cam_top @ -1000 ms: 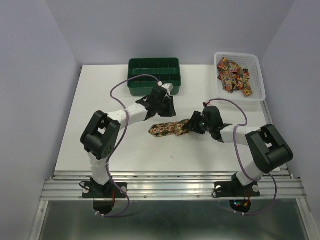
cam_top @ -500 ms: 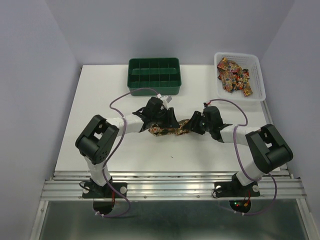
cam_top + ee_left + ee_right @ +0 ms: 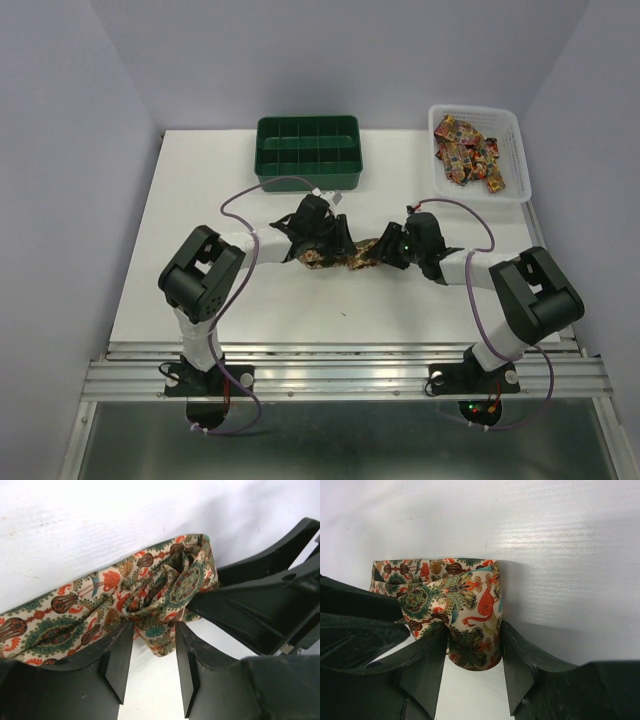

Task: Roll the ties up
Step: Roll the tie

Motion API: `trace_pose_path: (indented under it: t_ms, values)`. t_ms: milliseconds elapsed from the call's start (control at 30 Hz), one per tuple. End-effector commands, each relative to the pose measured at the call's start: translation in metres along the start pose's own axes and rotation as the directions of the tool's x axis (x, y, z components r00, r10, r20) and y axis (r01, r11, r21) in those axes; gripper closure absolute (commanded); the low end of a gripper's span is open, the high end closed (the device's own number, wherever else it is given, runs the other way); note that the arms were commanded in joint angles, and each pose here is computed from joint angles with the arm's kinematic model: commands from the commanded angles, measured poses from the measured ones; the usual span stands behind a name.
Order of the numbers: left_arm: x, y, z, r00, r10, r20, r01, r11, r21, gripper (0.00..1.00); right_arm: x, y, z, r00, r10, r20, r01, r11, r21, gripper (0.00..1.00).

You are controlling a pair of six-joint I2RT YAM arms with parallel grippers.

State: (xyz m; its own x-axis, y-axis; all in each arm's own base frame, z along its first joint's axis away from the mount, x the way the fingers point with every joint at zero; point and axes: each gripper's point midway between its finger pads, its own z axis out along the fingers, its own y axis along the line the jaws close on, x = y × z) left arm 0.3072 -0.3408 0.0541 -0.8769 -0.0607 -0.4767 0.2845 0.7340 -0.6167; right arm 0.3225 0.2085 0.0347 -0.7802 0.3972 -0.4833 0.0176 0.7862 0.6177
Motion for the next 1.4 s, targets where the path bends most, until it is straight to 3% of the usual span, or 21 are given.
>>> trace_pose_path:
  t_ms: [0, 233, 600, 900, 1100, 1367]
  values:
    - [-0.019, -0.003, 0.006, 0.999, 0.024, 0.046, -0.023, 0.999, -0.031, 0.51, 0.002, 0.001, 0.002, 1.000, -0.012, -0.007, 0.012, 1.000, -0.020, 0.48]
    - [-0.020, 0.013, 0.016, 0.999, 0.019, 0.046, -0.014, 0.995, -0.100, 0.66, -0.003, 0.014, -0.009, 0.998, -0.066, 0.011, 0.067, 0.995, -0.075, 0.47]
    - [-0.015, 0.017, 0.021, 0.999, 0.035, 0.030, -0.032, 0.993, -0.111, 0.69, -0.025, 0.000, -0.016, 0.995, 0.034, 0.091, -0.040, 0.997, 0.069, 0.43]
    - [-0.015, 0.014, 0.020, 0.998, 0.057, 0.034, -0.053, 0.992, -0.111, 0.69, -0.037, 0.008, -0.018, 0.983, 0.129, 0.132, -0.130, 0.991, 0.003, 0.42]
    - [-0.015, 0.013, 0.020, 0.997, 0.064, 0.033, -0.060, 0.993, -0.105, 0.69, -0.040, 0.018, -0.018, 0.982, 0.142, 0.123, -0.137, 0.989, -0.051, 0.33]
    - [-0.015, 0.012, 0.021, 0.997, 0.065, 0.032, -0.062, 0.993, -0.099, 0.72, -0.030, 0.012, -0.004, 0.982, 0.176, 0.063, -0.173, 0.984, -0.052, 0.33]
